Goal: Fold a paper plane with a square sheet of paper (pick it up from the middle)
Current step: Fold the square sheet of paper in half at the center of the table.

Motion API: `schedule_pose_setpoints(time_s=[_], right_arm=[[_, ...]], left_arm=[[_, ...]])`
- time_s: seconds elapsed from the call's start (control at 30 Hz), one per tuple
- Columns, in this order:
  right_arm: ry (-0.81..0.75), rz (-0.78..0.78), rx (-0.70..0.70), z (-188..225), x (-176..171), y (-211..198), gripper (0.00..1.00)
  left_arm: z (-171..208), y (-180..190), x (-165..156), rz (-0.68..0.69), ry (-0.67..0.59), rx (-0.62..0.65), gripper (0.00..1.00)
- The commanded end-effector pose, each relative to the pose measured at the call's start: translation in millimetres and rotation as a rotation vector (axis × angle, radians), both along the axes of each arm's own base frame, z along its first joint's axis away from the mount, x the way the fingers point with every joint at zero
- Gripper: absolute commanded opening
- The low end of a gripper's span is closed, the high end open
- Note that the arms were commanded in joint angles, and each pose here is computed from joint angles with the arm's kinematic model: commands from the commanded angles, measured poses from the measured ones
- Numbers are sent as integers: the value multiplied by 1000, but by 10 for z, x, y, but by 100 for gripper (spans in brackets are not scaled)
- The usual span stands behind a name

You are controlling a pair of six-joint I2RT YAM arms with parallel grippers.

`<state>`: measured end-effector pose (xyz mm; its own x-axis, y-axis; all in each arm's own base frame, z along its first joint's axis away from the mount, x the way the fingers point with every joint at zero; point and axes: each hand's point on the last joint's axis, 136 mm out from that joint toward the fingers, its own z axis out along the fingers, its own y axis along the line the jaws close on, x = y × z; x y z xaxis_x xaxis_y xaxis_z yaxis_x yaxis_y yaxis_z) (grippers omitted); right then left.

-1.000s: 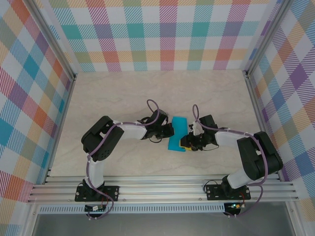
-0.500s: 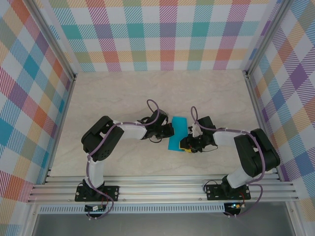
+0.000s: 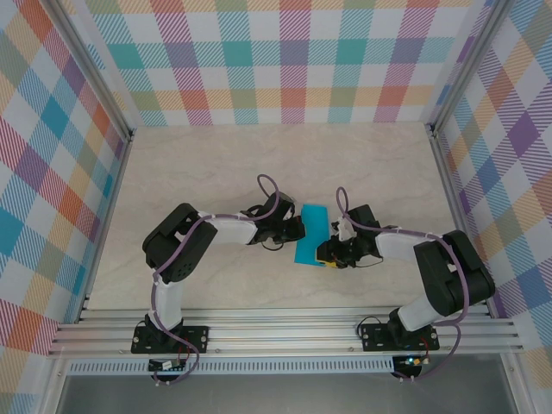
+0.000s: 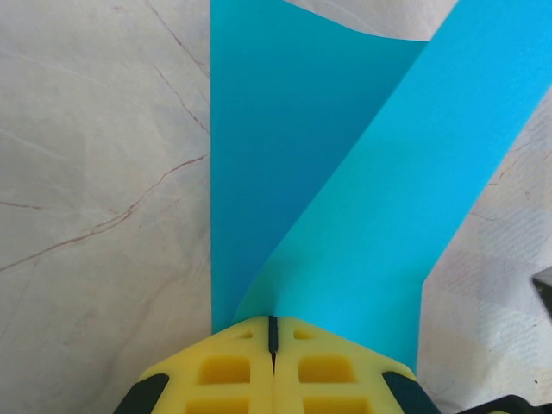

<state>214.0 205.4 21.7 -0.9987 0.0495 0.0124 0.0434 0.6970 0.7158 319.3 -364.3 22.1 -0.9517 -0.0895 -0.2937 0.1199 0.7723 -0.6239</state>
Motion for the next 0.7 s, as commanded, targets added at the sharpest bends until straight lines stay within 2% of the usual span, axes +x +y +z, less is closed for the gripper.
schedule_pose_setpoints(time_s=[0.0, 0.17, 0.4, 0.67], right_arm=[[41, 0, -49, -137, -100, -60, 29], [-6, 10, -79, 19, 27, -65, 29], [-138, -6, -87, 343, 469, -5, 29], [-115, -38, -41, 176, 682, -8, 28]], left_arm=[[-462, 207, -276, -21, 128, 136, 0], [-467, 207, -289, -25, 131, 139, 0], [-476, 205, -291, -25, 134, 137, 0], [-479, 213, -293, -22, 134, 141, 0]])
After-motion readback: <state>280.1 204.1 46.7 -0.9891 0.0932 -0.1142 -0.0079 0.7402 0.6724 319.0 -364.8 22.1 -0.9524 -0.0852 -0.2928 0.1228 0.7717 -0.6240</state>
